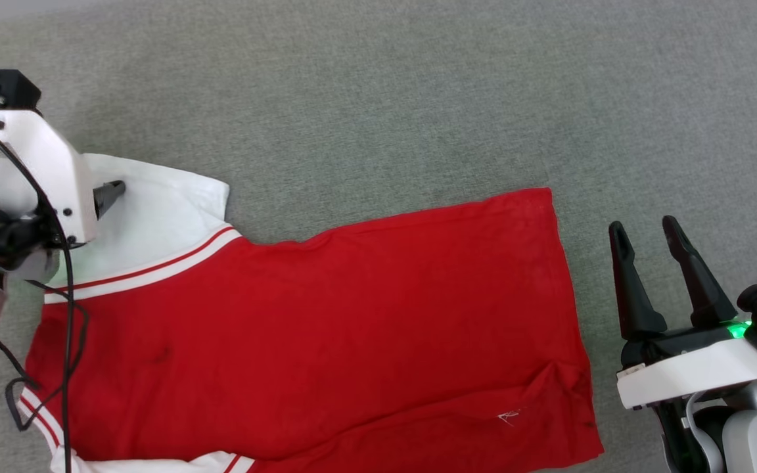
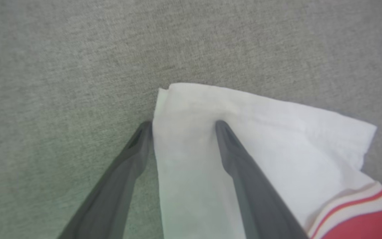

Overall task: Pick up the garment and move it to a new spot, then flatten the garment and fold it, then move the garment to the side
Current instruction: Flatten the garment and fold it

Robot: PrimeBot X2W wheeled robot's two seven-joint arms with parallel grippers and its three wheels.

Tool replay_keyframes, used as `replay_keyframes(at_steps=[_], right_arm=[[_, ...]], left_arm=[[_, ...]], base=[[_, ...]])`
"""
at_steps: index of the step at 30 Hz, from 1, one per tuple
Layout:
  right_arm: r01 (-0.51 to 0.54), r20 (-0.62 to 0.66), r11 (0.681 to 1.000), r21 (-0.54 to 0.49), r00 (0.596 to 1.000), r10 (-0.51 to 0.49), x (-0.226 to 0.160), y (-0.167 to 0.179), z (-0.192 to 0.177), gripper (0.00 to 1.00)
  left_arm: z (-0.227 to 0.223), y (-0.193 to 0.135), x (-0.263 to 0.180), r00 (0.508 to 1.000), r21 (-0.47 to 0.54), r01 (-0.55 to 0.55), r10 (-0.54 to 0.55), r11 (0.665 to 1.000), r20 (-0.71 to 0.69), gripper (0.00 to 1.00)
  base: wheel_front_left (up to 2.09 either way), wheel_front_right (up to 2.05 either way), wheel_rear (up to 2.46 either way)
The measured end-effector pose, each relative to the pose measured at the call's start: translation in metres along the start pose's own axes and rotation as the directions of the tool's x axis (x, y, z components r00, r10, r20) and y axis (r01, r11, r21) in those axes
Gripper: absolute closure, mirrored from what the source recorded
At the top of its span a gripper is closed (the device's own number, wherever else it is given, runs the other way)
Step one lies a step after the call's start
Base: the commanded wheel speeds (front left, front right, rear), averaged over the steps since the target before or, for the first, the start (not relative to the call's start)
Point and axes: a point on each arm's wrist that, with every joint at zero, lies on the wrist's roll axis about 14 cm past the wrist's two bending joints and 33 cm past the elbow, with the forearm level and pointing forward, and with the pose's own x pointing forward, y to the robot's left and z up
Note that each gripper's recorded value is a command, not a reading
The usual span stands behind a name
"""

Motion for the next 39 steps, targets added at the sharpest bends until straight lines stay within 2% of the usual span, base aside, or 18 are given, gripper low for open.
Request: replay_keyframes(at_steps=[1,2,3,4,15,18,22,27,33,39], right_arm=[[0.006,-0.006,1.000,0.003,1.000,-0.006,0.000,-0.002,-0.002,0.00],[0.013,-0.013,1.000,0.007,1.000,-0.013,0.000,-0.004,-0.004,0.00],[0.021,-0.016,1.000,0.013,1.000,-0.021,0.000,-0.006,-0.006,0.00],[0.028,-0.021,0.999,0.021,0.999,-0.028,0.000,-0.009,-0.008,0.00],[0.064,-0.106,0.996,0.067,0.993,-0.057,0.006,-0.031,-0.017,0.00],[0.064,-0.176,0.996,0.065,0.983,-0.052,0.013,-0.043,-0.019,0.00],[0.023,-0.367,0.999,0.045,0.930,-0.005,0.019,-0.048,-0.038,0.00],[-0.078,-0.526,0.995,0.054,0.845,0.095,0.033,-0.027,-0.051,0.00],[-0.210,-0.636,0.977,0.043,0.748,0.188,0.052,0.008,-0.066,0.00],[-0.280,-0.728,0.959,0.048,0.647,0.226,0.058,0.029,-0.096,0.00]], left_arm=[[-0.002,-0.001,0.002,1.000,-0.008,0.007,-0.007,1.000,-0.020,0.01],[-0.004,-0.003,0.005,0.999,-0.011,0.014,-0.014,1.000,-0.038,0.49],[-0.004,-0.004,0.007,0.998,-0.010,0.019,-0.019,1.000,-0.051,0.83],[-0.004,-0.005,0.008,0.998,-0.013,0.024,-0.025,1.000,-0.057,1.00],[0.005,-0.014,0.007,0.998,-0.035,0.053,-0.052,0.998,0.043,1.00],[0.008,-0.014,-0.003,0.995,-0.031,0.051,-0.048,0.998,0.082,1.00],[0.011,-0.017,-0.018,0.991,-0.014,0.054,-0.052,0.998,0.127,1.00],[0.017,-0.021,-0.038,0.976,0.015,0.061,-0.063,0.998,0.208,1.00],[0.019,-0.010,-0.052,0.962,0.017,0.038,-0.042,0.999,0.269,1.00],[0.016,-0.004,-0.051,0.957,0.010,0.033,-0.035,0.999,0.287,1.00]], base=[[0.00,0.00,0.00],[0.00,0.00,0.00],[0.00,0.00,0.00],[0.00,0.00,0.00],[0.00,0.00,0.00],[0.00,0.00,0.00],[0.00,0.00,0.00],[0.00,0.00,0.00],[0.00,0.00,0.00],[0.00,0.00,0.00]])
